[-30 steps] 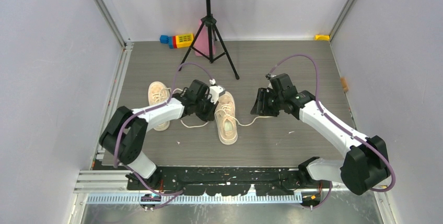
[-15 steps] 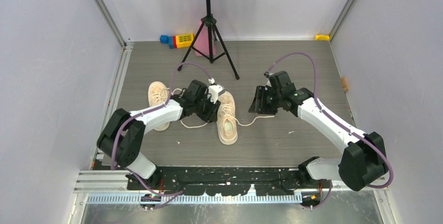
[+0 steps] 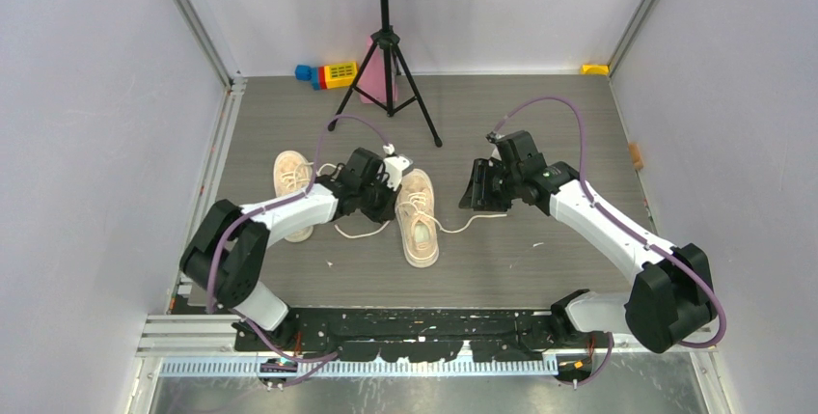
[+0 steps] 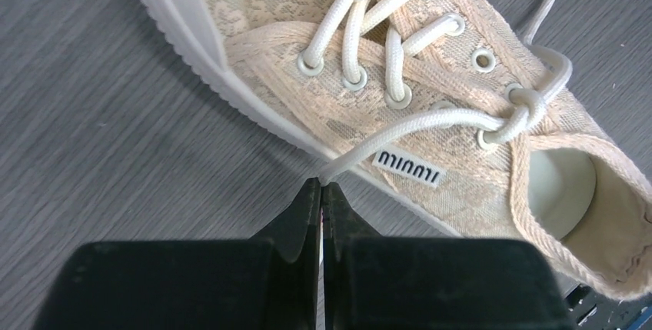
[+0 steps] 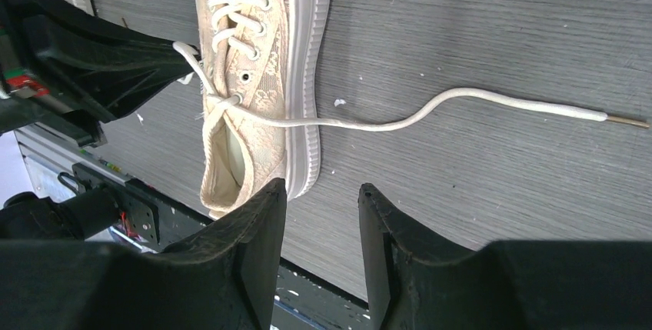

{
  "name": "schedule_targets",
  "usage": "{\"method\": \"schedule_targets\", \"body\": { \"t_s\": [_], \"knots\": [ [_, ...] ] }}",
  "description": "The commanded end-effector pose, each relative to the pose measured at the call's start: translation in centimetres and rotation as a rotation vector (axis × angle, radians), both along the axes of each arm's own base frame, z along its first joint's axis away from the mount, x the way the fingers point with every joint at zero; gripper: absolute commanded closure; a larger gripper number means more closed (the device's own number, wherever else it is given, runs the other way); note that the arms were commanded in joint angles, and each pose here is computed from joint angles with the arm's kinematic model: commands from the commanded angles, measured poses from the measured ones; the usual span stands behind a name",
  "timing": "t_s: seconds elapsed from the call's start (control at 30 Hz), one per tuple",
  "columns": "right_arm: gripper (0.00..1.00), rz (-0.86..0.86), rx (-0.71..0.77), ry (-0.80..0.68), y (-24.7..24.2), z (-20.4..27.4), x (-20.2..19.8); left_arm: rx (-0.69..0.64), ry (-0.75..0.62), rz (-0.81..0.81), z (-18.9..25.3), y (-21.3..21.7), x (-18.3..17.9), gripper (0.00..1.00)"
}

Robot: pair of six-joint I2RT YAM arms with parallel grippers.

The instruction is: Tie the shoes

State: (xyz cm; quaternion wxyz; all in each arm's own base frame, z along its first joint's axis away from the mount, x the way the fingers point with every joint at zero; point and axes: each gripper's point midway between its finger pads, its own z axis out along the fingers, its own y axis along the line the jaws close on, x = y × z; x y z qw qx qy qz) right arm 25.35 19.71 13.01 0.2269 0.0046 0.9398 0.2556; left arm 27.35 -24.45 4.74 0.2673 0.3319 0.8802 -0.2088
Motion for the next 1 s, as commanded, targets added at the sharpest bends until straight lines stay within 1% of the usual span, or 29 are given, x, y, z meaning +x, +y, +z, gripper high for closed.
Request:
{"method": "schedule_targets", "body": {
  "t_s": [0.0,0.1,0.23,0.37,0.6,0.8,0.97],
  "knots": [
    [0.55,0.053,0.057,-0.049,1.7,2.4,0.6,-0.086,-0.152,0.055,4.3,-0.2,1.4,1.00],
    [0.55,0.080,0.068,-0.073,2.6,3.2,1.1,-0.162,-0.177,0.070,5.4,-0.6,1.0,1.00],
    [0.55,0.152,0.107,-0.134,4.9,4.4,1.7,-0.265,-0.206,0.079,6.8,-1.5,1.0,1.00],
    [0.55,0.214,0.098,-0.168,7.6,4.8,2.2,-0.341,-0.207,0.074,7.6,-2.4,1.0,1.00],
    [0.55,0.289,0.073,-0.190,11.2,4.1,2.6,-0.395,-0.198,0.054,7.9,-3.4,1.1,1.00],
    [0.56,0.282,0.081,-0.188,11.9,3.6,3.2,-0.411,-0.198,0.048,7.9,-3.6,1.1,1.00],
    [0.59,0.276,0.081,-0.169,12.5,3.2,3.7,-0.424,-0.186,0.042,7.6,-4.0,1.1,1.00]
  ]
}}
